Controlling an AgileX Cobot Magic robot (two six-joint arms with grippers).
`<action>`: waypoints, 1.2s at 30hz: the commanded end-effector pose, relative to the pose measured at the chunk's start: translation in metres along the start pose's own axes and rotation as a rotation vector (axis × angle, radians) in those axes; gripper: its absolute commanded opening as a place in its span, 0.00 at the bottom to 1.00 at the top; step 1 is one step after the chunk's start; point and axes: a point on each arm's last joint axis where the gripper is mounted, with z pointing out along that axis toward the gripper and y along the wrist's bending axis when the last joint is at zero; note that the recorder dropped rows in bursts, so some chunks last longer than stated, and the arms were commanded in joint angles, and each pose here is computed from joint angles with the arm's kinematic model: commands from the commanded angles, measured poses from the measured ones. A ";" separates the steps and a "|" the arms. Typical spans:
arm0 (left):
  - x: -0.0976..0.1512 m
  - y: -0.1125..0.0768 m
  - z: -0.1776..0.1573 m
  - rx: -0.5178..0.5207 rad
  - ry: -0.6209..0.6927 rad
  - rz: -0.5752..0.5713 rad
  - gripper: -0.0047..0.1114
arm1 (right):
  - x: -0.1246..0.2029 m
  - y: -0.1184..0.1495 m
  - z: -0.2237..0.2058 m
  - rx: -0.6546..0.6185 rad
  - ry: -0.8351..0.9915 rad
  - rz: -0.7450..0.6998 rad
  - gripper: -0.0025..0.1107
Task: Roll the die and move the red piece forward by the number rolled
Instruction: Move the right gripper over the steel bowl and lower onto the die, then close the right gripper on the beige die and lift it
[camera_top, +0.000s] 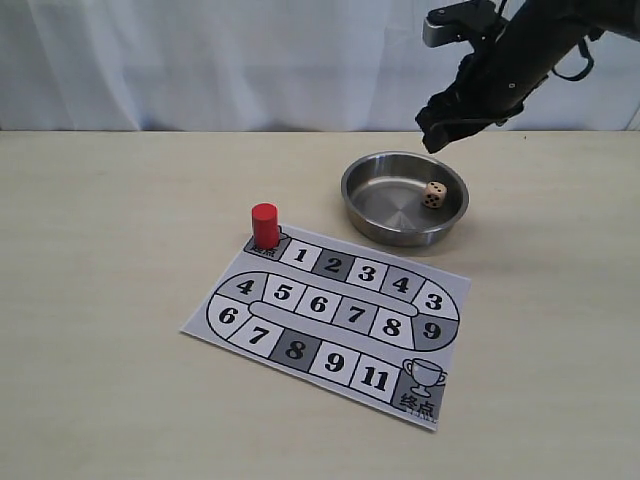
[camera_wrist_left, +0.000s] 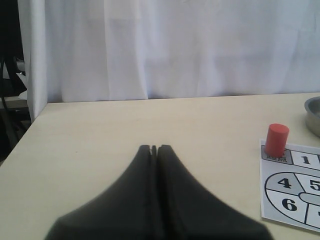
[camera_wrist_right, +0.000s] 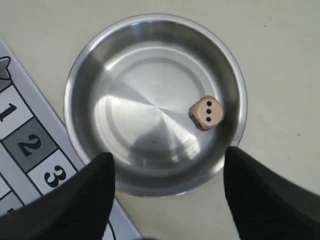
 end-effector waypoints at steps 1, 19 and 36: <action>0.000 0.000 0.000 0.001 -0.011 -0.005 0.04 | -0.008 0.000 0.016 0.000 0.010 -0.098 0.55; 0.000 0.000 0.000 0.001 -0.011 -0.005 0.04 | -0.003 0.011 0.113 0.155 0.072 -0.584 0.55; 0.000 0.000 0.000 0.001 -0.011 -0.005 0.04 | 0.009 0.003 0.136 0.225 0.162 -0.619 0.55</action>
